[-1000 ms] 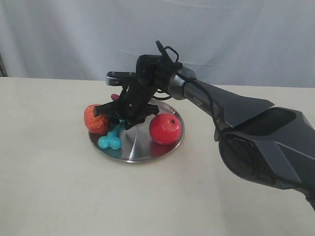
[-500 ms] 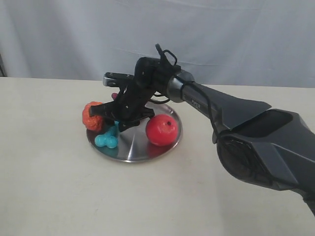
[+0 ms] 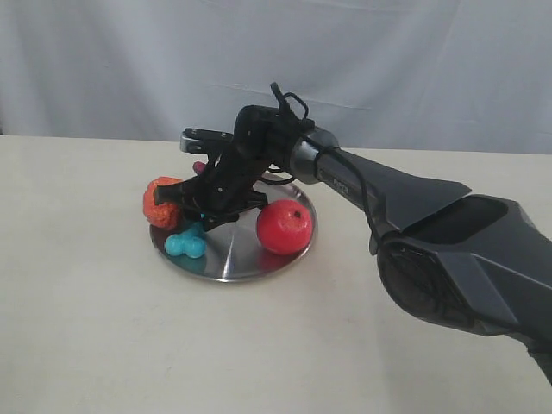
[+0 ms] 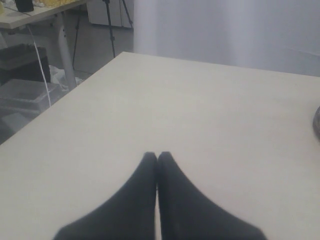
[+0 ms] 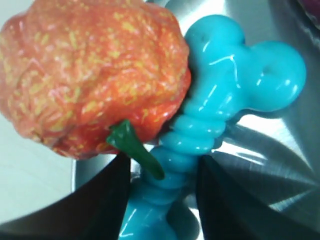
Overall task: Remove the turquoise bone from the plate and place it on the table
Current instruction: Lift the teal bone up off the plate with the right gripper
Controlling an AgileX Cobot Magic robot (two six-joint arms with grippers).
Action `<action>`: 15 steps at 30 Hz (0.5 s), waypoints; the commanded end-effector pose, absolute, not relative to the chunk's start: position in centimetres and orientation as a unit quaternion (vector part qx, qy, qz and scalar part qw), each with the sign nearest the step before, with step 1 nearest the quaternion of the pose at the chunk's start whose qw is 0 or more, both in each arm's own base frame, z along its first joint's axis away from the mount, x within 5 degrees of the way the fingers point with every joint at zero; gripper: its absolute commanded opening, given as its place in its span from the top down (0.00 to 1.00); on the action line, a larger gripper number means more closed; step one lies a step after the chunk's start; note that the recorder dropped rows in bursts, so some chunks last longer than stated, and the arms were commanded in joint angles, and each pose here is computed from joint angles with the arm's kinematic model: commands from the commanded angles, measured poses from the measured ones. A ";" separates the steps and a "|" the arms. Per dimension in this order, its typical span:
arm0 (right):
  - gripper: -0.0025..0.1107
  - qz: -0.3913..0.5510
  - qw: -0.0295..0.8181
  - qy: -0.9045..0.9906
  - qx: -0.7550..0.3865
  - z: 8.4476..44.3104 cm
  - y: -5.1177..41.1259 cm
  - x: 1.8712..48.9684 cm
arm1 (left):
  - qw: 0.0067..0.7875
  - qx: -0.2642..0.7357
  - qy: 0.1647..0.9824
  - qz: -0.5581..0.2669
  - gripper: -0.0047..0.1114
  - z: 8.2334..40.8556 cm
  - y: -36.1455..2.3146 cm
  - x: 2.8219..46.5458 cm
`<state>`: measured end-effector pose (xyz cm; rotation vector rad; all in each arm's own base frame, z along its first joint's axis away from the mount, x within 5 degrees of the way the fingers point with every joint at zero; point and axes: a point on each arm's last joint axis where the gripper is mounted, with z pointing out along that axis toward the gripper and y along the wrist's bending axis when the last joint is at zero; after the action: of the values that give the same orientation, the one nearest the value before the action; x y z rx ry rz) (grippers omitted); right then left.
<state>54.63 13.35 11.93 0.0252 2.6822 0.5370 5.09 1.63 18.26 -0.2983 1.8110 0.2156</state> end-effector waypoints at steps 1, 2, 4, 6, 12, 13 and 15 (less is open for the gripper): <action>0.98 0.163 0.189 0.968 -0.007 11.1 12.8 54.5 | 0.604 -0.131 0.780 0.092 0.96 18.2 1.6 5.1; 0.98 0.164 0.188 0.968 -0.008 11.4 12.8 54.4 | 0.604 -0.131 0.780 0.092 0.96 18.2 1.6 5.1; 0.98 0.162 0.190 0.968 -0.011 12.5 12.8 54.3 | 0.604 -0.131 0.780 0.092 0.96 18.2 1.6 5.1; 0.98 0.157 0.197 0.968 -0.017 14.0 12.6 54.1 | 0.604 -0.131 0.780 0.092 0.96 18.2 1.6 5.1; 0.98 0.122 0.196 0.973 -0.024 18.5 11.9 53.0 | 0.604 -0.131 0.780 0.092 0.96 18.2 1.6 5.1; 0.98 0.112 0.194 0.974 -0.023 19.3 11.6 52.8 | 0.604 -0.131 0.780 0.092 0.96 18.2 1.6 5.1; 0.98 0.094 0.192 0.976 -0.027 20.8 11.2 52.3 | 0.604 -0.131 0.780 0.092 0.96 18.2 1.6 5.1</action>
<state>52.97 11.95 17.98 -0.0682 2.7436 0.3359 5.09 1.63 18.26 -0.2983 1.8110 0.2156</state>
